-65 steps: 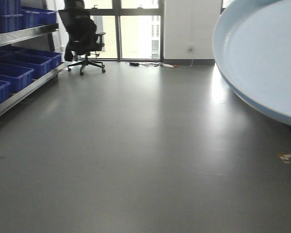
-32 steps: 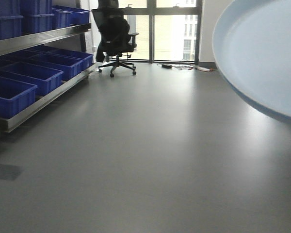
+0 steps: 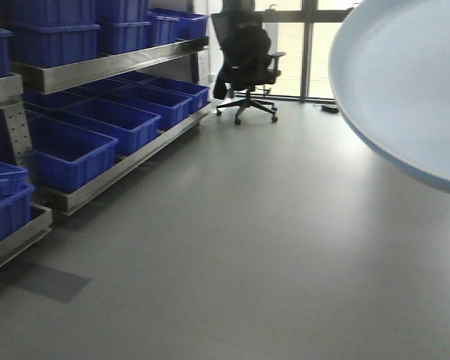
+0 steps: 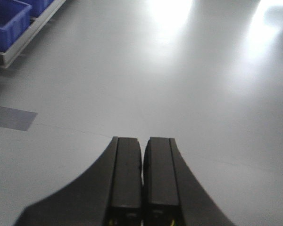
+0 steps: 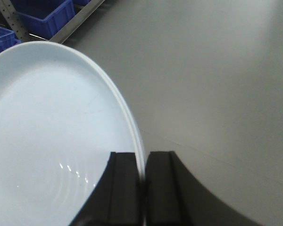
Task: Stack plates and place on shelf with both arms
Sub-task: 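Hold the plate stack raised in the right gripper while the base drives, then keep holding the plates in the right gripper as the base reaches the shelf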
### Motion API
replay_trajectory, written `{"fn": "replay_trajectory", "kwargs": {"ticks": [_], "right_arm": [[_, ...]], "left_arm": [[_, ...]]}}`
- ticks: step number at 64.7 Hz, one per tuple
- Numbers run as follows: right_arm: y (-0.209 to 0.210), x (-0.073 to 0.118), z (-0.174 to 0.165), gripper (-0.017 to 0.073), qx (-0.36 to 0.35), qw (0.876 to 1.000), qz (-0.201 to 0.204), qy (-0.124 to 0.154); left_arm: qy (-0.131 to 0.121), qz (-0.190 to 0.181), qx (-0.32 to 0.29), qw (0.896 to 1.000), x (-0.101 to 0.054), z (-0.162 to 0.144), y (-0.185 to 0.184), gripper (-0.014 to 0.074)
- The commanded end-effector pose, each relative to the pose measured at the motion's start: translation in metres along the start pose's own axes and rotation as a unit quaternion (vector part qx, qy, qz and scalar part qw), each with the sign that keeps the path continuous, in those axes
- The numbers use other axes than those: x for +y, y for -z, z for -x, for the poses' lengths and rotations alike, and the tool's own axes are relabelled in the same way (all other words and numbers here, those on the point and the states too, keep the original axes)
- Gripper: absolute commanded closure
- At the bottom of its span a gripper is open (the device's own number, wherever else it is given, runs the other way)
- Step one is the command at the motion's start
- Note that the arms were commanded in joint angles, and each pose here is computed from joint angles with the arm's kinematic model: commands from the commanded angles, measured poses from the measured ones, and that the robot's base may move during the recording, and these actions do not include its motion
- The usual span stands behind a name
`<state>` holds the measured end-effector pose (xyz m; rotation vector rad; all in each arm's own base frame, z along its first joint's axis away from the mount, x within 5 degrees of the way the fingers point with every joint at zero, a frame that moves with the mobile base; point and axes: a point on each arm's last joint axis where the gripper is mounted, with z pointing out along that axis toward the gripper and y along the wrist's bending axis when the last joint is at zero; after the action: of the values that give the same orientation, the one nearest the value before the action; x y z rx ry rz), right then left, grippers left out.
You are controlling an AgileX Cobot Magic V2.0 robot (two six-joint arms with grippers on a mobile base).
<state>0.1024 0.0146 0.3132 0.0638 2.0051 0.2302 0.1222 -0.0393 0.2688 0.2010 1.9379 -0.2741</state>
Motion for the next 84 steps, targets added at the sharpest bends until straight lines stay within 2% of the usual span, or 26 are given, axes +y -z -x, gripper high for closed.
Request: {"fn": "replay_trajectory", "kwargs": {"ticks": [1,84], "right_arm": [[0.0048,0.0024,0.0172,0.0510,-0.059,0.998,0.006,-0.001],[0.0048,0.0024,0.0172,0.0510,-0.059,0.998,0.006,-0.001]], "left_arm": [[0.004,-0.006,-0.055,0.998,-0.0016,0.0172,0.0031,0.0507],[0.004,-0.006,-0.055,0.998,-0.0016,0.0172,0.0031,0.0507]]}}
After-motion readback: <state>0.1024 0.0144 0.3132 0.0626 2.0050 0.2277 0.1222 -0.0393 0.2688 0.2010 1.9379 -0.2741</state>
